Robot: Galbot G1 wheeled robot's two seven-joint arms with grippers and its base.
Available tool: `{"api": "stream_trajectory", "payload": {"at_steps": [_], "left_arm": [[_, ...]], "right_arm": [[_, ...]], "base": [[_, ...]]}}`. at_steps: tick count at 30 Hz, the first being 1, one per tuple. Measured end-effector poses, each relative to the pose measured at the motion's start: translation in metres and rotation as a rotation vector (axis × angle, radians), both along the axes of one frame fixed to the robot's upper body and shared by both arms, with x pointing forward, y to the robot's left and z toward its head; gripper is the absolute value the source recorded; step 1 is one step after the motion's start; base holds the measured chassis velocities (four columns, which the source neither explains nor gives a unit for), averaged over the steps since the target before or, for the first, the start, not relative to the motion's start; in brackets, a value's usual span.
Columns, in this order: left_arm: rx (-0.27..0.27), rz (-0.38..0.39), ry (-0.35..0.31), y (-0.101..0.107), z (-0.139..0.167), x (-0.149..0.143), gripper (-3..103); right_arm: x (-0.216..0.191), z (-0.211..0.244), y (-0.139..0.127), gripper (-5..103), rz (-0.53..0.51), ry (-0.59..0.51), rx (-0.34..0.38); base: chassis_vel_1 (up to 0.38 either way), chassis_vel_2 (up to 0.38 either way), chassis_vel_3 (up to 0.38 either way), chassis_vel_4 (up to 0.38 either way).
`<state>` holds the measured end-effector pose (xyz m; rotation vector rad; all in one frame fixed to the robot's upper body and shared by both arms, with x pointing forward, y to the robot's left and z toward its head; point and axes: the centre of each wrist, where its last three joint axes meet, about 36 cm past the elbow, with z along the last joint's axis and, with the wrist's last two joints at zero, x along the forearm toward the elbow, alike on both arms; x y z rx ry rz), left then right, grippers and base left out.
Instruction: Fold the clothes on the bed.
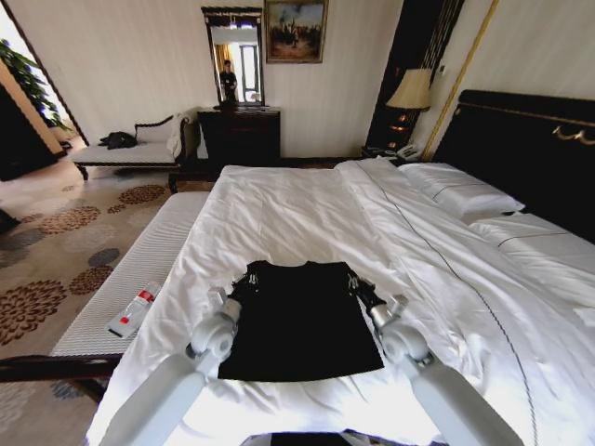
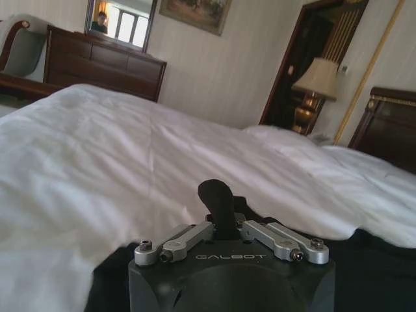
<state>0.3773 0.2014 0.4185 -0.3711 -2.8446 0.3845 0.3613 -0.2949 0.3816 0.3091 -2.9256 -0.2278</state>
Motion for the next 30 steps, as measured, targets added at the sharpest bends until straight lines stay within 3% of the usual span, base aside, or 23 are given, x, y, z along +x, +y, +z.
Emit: {"api": "stream_trajectory", "payload": {"at_steps": [16,25,30], "left_arm": [[0.083,-0.034,0.143,-0.004,-0.032,-0.098,2],[0.104,-0.011,0.135,0.003,-0.018,-0.113,2],[0.111,-0.006,0.147,-0.003,-0.021,-0.126,2]], "right_arm": [[-0.069,-0.013,-0.008,1,0.019,0.057,-0.054],[-0.099,-0.028,-0.002,1,0.011,0.093,-0.042],[-0.112,-0.036,-0.003,1,-0.005,0.112,-0.045]], "base": [[0.0,0.0,0.0,0.0],[0.0,0.0,0.0,0.0],[0.0,0.0,0.0,0.0]]}}
